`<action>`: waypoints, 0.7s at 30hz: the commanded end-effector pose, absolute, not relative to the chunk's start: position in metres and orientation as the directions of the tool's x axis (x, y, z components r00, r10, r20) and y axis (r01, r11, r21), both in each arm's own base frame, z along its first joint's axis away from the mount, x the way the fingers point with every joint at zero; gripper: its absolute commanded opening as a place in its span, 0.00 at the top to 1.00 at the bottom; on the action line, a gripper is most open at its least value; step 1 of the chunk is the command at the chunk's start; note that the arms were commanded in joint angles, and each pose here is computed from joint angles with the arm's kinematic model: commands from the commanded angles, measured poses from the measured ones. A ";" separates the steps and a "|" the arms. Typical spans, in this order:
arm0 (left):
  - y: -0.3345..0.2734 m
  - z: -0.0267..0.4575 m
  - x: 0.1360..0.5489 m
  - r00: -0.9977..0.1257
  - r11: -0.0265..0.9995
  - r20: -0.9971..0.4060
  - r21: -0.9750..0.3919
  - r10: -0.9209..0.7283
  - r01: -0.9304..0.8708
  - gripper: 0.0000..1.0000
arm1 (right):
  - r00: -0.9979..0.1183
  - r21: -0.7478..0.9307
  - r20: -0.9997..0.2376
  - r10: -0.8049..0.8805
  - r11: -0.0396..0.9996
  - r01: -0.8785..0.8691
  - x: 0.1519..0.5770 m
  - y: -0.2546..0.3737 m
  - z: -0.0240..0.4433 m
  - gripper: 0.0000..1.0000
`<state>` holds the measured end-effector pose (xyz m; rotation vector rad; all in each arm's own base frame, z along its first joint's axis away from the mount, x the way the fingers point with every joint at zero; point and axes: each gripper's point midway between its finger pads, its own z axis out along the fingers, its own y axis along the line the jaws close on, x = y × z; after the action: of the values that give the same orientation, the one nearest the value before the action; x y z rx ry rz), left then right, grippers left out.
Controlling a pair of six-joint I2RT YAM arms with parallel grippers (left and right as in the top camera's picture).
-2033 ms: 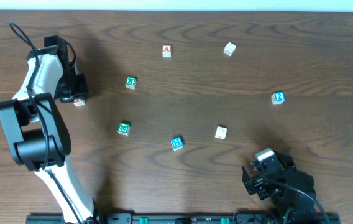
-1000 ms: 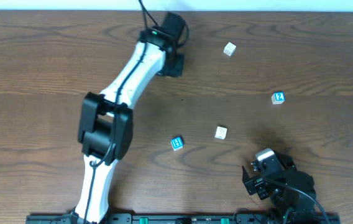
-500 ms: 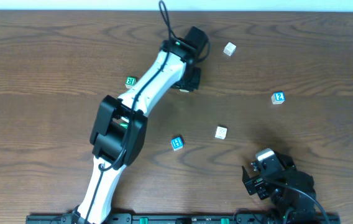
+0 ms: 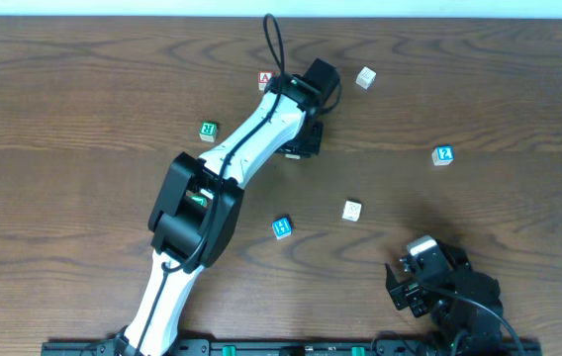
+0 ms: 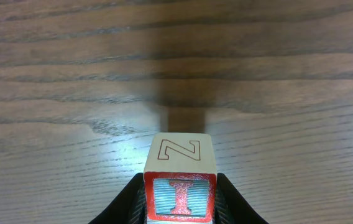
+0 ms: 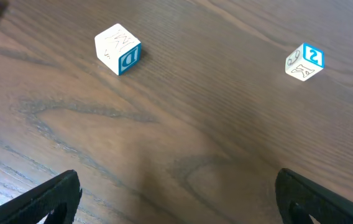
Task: Spell out Ai2
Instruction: 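Carry the red 'I' block right toward the red 'A' block, then set the 'I' block down beside the 'A' block and release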
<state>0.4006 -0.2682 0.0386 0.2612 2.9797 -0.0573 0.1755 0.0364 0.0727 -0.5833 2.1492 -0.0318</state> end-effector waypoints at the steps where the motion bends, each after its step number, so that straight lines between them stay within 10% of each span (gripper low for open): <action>1: -0.266 0.034 0.400 -0.975 0.986 -0.150 0.002 0.167 0.168 0.94 | -0.504 -0.228 -0.754 -0.421 0.887 -0.400 0.175 0.036 0.068 0.01; 21: -0.257 0.017 0.393 -0.983 0.988 -0.107 -0.020 0.148 0.151 0.94 | -0.504 -0.228 -0.754 -0.421 0.887 -0.400 0.175 0.036 0.068 0.01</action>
<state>0.3941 -0.2599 0.0211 0.2481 3.0087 -0.0372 0.1755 0.0364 0.0728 -0.5828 2.1489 -0.0316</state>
